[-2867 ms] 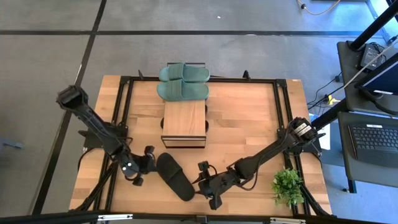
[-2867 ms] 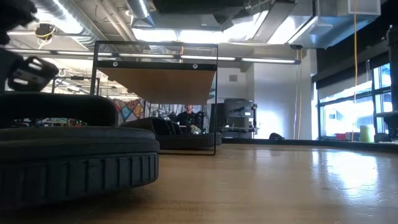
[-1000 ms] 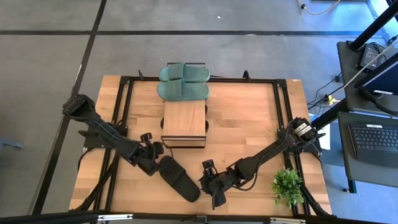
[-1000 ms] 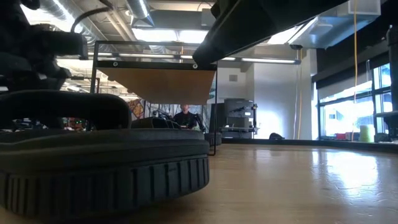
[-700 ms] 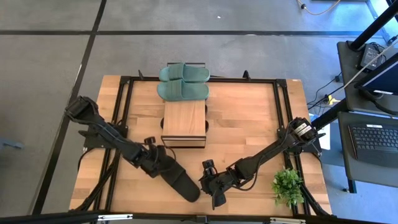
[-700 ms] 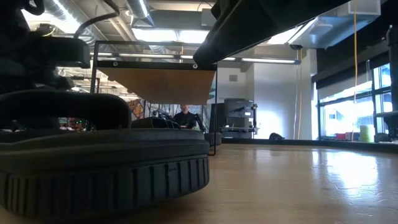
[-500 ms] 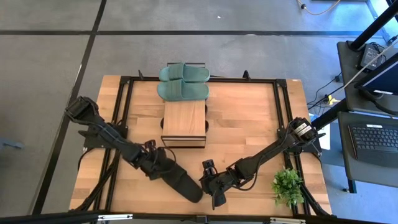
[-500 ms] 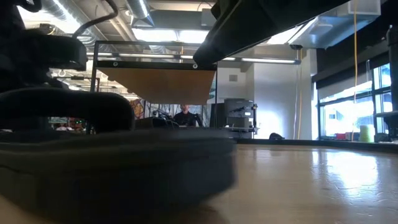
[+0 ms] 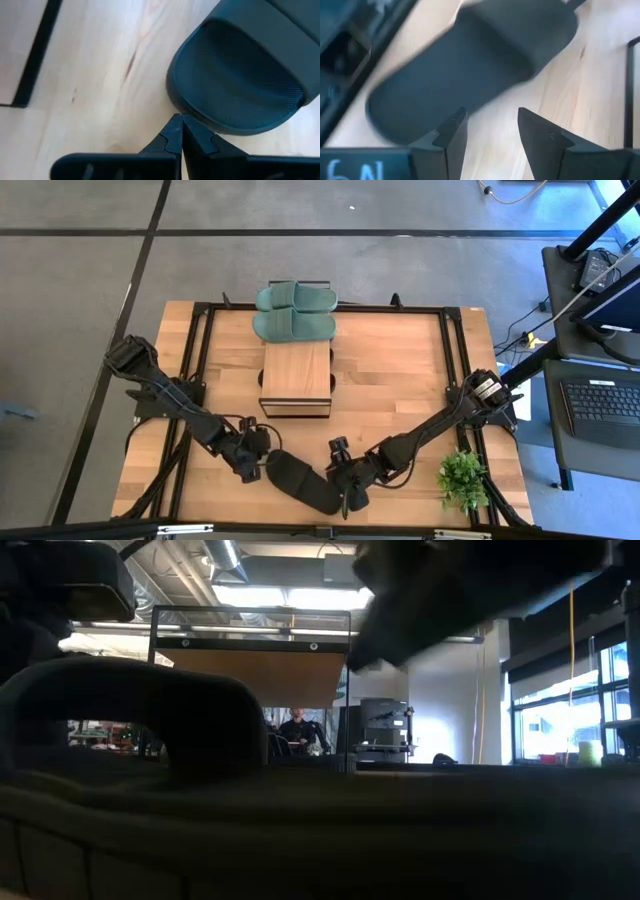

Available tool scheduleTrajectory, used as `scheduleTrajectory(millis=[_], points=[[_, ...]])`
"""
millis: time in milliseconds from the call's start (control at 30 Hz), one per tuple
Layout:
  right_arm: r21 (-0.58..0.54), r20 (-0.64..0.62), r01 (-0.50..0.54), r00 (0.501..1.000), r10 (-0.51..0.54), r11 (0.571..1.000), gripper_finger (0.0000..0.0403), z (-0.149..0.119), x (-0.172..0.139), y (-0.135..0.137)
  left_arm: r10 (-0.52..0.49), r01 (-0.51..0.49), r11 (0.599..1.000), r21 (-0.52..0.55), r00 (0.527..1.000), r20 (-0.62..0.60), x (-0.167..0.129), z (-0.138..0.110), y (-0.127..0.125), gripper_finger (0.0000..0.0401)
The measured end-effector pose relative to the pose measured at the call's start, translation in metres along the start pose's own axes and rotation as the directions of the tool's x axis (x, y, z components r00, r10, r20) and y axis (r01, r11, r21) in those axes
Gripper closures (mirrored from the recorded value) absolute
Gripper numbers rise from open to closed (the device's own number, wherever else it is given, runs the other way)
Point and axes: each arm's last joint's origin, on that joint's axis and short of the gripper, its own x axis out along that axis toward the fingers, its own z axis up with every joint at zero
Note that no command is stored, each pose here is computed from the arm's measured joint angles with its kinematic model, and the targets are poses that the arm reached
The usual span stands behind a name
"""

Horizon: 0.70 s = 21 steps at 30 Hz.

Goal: Pick and place slides into the shelf
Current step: Put the black slide under the shelf

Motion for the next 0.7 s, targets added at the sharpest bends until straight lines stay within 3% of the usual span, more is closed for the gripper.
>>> scheduleTrajectory(millis=[133,333,500,700], points=[[-0.111,-0.065,0.028,0.997,-0.035,0.993,0.0229,-0.005,-0.007,0.015,0.047,-0.047,0.999,0.007,0.998,-0.032,0.001,0.0,0.007,0.0401],[-0.301,0.003,0.068,0.998,-0.071,0.951,0.0229,0.011,-0.026,0.04,0.078,-0.078,0.997,0.004,0.992,-0.101,0.003,0.0,0.016,0.0401],[-0.387,-0.03,0.039,0.998,-0.055,0.921,0.0229,0.004,-0.031,0.055,0.084,-0.085,0.996,-0.004,0.99,-0.113,0.003,0.002,0.018,0.0401],[-0.474,-0.064,0.011,0.997,-0.047,0.88,0.0229,-0.008,-0.015,0.071,0.084,-0.085,0.996,-0.013,0.991,-0.108,0.004,0.003,0.019,0.0401]])
